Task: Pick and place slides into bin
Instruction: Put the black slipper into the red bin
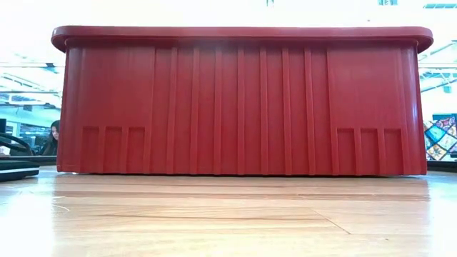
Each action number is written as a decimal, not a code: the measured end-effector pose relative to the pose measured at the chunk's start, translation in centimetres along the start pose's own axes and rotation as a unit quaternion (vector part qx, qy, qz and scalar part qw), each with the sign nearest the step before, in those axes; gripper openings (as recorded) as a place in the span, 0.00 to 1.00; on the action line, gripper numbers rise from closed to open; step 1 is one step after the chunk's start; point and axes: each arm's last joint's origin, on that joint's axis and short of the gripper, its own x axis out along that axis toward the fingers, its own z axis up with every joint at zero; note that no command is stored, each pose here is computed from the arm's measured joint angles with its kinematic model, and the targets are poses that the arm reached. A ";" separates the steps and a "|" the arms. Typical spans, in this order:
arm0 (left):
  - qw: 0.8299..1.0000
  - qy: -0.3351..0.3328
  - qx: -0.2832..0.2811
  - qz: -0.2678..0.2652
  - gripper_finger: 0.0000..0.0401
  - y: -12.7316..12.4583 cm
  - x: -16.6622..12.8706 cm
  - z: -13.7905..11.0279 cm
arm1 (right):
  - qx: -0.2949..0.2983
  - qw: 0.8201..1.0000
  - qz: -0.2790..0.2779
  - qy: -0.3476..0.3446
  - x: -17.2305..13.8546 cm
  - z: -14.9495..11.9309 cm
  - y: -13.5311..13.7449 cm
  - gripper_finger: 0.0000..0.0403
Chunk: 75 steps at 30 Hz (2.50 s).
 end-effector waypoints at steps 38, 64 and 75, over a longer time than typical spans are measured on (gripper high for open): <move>0.994 0.023 -0.103 0.030 0.63 0.9 5.0 2.4 | -0.025 1.000 0.000 -0.001 0.0 0.0 0.0 0.00; 0.965 -0.003 -0.213 0.150 0.63 3.5 3.5 2.6 | -0.028 1.000 0.001 0.013 0.0 -0.2 0.0 0.00; 0.969 -0.024 -0.186 0.163 0.63 3.5 3.7 2.6 | -0.031 0.999 0.001 0.026 0.0 -0.5 0.0 0.00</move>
